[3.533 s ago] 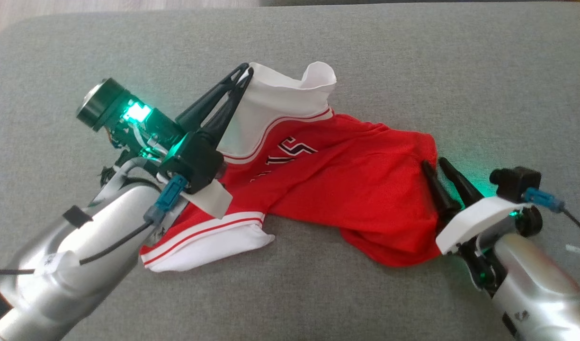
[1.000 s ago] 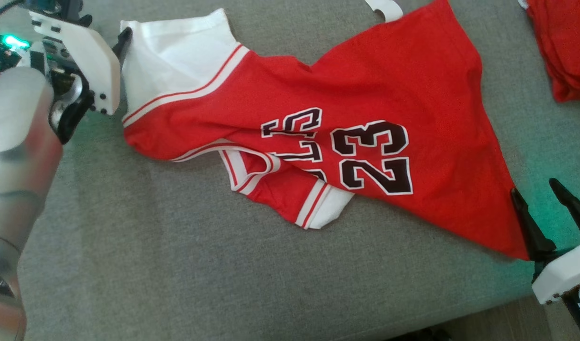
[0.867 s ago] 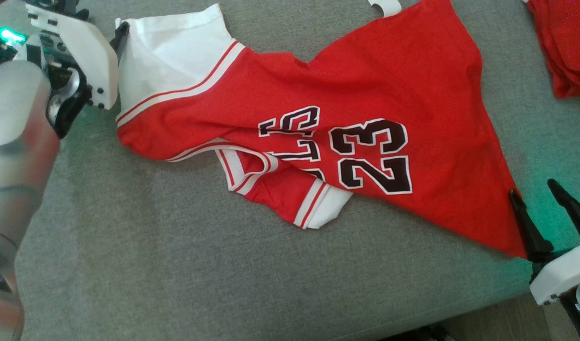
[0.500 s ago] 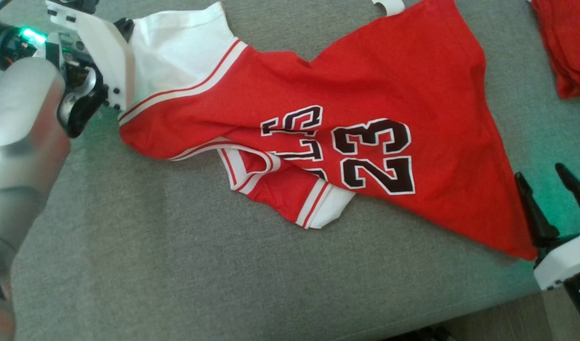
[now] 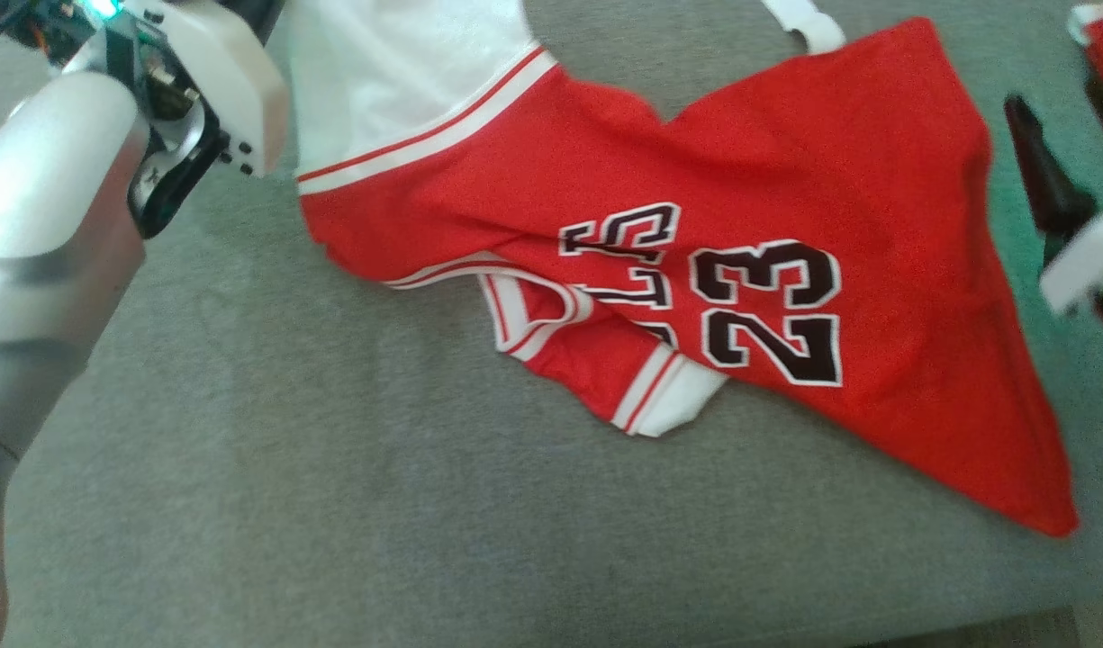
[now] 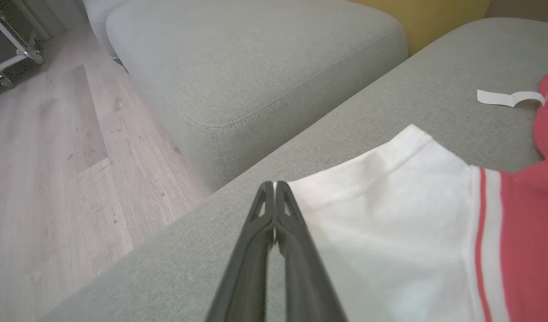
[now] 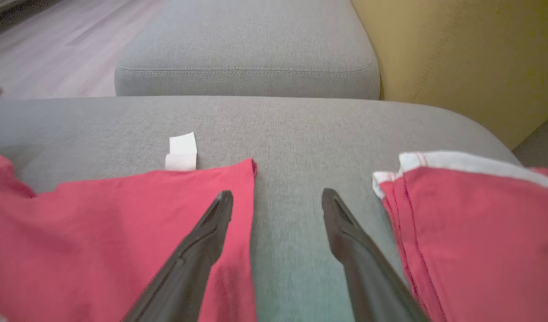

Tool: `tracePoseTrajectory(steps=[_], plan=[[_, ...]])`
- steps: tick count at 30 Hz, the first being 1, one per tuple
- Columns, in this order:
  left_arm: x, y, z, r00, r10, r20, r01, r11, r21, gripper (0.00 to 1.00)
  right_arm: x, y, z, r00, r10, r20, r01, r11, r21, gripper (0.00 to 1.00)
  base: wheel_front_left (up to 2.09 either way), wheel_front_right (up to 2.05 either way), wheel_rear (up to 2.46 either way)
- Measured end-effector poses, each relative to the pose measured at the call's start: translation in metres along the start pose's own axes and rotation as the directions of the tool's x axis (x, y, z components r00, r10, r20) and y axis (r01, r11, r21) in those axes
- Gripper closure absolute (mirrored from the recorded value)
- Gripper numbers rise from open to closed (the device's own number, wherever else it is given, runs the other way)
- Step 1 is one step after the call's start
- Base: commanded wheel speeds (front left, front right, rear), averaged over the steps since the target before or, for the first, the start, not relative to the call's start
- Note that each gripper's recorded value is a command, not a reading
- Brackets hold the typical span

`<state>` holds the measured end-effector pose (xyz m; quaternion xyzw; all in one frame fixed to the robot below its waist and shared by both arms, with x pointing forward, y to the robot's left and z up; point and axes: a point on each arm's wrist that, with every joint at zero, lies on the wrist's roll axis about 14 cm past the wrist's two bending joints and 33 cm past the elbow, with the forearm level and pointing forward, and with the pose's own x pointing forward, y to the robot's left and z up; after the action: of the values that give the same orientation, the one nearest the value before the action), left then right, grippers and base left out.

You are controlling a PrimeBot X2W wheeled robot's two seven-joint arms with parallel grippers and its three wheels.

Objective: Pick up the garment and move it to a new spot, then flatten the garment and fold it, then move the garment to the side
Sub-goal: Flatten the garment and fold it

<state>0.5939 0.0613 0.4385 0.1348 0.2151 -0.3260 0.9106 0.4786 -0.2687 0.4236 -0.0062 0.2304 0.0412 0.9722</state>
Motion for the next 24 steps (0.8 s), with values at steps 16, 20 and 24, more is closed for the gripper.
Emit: tracePoseTrajectory(steps=[16, 20, 24], plan=[[-0.027, 0.018, -0.005, 0.999, 0.036, 0.019, -0.037, 0.998, 0.044, 1.0, 0.081, 0.012, -0.018, 0.973, 0.021, -0.228, -0.066, 0.979, -0.192, 0.0, 0.0, 0.0, 0.0], [-0.032, 0.024, -0.006, 0.999, 0.048, 0.019, -0.049, 0.998, 0.042, 1.0, 0.087, 0.012, -0.014, 0.977, 0.02, -0.214, -0.063, 0.978, -0.198, 0.0, 0.0, 0.0, 0.0], [-0.037, 0.033, -0.005, 0.997, 0.068, 0.019, -0.069, 0.996, 0.051, 1.0, 0.09, 0.015, -0.014, 0.975, 0.023, -0.222, -0.071, 0.975, -0.209, 0.0, 0.0, 0.0, 0.0]])
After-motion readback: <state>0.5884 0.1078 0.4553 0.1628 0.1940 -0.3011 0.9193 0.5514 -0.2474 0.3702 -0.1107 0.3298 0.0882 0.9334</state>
